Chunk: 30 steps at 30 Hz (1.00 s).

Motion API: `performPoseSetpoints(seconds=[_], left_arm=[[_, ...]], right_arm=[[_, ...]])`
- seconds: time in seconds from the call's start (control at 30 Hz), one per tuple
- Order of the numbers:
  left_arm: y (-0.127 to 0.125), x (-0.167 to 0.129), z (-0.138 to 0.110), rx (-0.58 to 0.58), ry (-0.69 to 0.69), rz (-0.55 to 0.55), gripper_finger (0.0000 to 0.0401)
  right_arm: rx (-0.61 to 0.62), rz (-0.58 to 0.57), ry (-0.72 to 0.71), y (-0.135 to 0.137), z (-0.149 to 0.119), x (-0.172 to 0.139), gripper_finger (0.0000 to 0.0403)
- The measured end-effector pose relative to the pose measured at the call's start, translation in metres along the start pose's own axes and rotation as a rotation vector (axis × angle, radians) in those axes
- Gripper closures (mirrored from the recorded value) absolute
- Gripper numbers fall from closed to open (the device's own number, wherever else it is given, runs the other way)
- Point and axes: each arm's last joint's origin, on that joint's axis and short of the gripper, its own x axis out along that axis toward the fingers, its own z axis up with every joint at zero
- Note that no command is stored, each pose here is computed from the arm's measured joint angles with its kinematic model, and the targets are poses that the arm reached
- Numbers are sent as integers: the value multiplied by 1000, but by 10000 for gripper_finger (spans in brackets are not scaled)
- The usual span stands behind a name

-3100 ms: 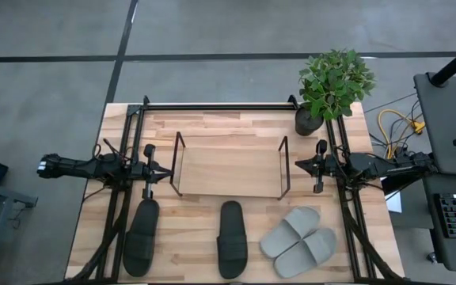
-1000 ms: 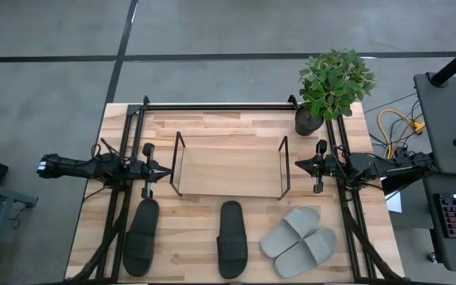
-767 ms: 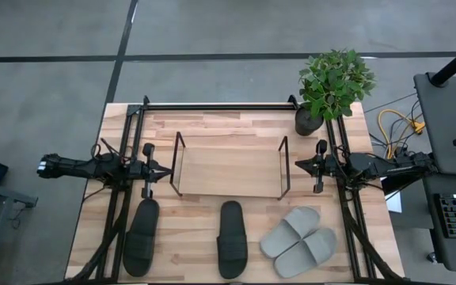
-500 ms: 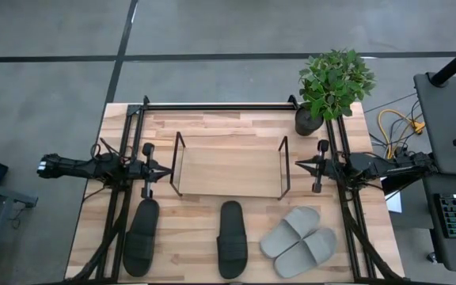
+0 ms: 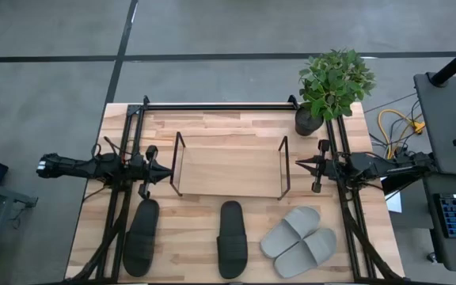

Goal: Pick and place slides into the shelf
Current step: Put the right black slides on the shelf

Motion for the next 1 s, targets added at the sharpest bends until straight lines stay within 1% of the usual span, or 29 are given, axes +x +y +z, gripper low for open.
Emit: performPoseSetpoints(seconds=[0.07, 0.17, 0.27, 0.33, 0.37, 0.43, 0.5, 0.57, 0.7, 0.77, 0.83, 0.93, 1.0], left_arm=[[0, 0, -1, 0, 6, 1, 401], [0, 2, -2, 2, 23, 4, 401], [0, 3, -4, 5, 41, 7, 401], [0, 4, -4, 31, 44, 9, 401], [0, 4, -3, 66, 42, 13, 401], [1, 5, -2, 171, 22, 32, 401], [0, 5, 4, 272, -32, 44, 401], [-1, 5, 12, 318, -118, 66, 401], [-3, 3, 30, 295, -302, 78, 401], [-4, 2, 34, 284, -347, 82, 401], [-4, 2, 34, 266, -345, 78, 401], [-4, 3, 32, 263, -328, 77, 401], [-4, 5, 31, 262, -314, 77, 401]], right_arm=[[34, 8, -20, 0, 2, 0, 394], [177, 35, -29, 1, 2, 0, 394], [288, 44, -37, 0, 3, 0, 394], [337, 42, -49, 0, 4, 0, 394], [351, 40, -57, 0, 5, 0, 394], [349, 34, -81, -1, 7, 0, 394], [352, 27, -107, -3, 9, 0, 394], [382, 19, -144, -4, 13, -1, 394], [408, 0, -224, -8, 20, -2, 394], [393, -12, -260, -9, 23, -2, 394], [353, -25, -282, -10, 25, -3, 394], [254, -50, -307, -12, 28, -4, 394], [273, -49, -314, -12, 28, -4, 394]])
